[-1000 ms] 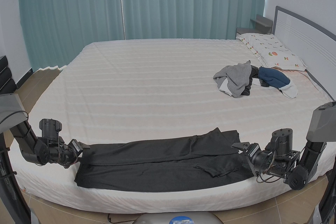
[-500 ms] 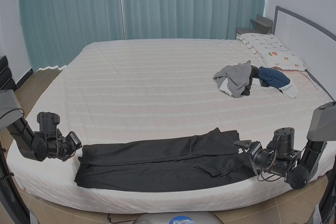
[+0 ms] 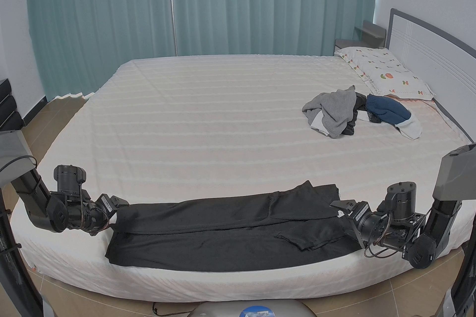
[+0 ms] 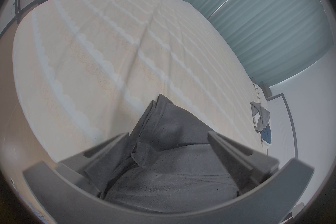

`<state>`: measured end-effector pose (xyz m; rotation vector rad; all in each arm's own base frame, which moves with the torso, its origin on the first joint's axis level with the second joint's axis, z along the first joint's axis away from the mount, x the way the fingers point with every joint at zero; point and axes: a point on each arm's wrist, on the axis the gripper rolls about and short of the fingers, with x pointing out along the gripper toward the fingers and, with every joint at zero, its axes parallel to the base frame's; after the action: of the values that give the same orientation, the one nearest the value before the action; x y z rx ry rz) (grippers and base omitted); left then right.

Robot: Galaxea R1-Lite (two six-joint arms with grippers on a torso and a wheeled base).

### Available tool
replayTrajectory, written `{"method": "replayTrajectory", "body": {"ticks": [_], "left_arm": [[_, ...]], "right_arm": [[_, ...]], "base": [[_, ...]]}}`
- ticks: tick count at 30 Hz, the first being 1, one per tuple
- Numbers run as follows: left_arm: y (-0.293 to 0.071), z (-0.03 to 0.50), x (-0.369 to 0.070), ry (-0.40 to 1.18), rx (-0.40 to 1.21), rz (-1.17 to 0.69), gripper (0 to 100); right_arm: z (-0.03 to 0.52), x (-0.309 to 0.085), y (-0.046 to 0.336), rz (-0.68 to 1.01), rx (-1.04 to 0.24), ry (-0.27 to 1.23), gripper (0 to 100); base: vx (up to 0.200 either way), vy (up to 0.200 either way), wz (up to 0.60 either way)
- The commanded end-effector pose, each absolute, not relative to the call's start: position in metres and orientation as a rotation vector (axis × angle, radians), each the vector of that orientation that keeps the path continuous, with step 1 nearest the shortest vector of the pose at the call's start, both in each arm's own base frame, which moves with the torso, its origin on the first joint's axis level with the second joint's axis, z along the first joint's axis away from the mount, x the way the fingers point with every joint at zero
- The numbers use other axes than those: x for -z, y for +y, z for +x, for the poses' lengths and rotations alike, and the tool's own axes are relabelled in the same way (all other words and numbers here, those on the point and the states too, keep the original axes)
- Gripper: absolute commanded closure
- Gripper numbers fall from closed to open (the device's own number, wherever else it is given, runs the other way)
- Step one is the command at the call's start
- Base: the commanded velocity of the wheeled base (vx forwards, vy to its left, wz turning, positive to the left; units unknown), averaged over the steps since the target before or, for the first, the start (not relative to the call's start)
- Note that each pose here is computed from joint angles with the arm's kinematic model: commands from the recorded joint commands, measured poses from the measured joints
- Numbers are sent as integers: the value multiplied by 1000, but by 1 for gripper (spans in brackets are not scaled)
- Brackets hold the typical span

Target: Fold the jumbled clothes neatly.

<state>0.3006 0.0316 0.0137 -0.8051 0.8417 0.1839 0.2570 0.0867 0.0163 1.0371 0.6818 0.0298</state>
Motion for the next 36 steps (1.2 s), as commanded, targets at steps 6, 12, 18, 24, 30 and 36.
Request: {"method": "replayTrajectory", "body": {"ticks": [6,12,18,24,30,36], "left_arm": [[30,304,4,893,-195,-790,0],[27,305,8,905,-187,-745,100],[30,307,3,868,-213,-687,100],[30,305,-19,803,-184,-646,100],[30,303,-22,802,-160,-582,100],[29,300,-7,855,-168,-583,100]], "right_arm": [[257,-14,87,1035,-24,690,0],[257,-14,87,1035,-24,690,0],[257,-15,86,1036,-25,687,0],[257,-15,86,1037,-27,684,0],[256,-15,86,1036,-26,686,0],[257,-15,86,1036,-26,686,0]], "base": [[0,0,0],[0,0,0],[0,0,0],[0,0,0],[0,0,0],[0,0,0]]}}
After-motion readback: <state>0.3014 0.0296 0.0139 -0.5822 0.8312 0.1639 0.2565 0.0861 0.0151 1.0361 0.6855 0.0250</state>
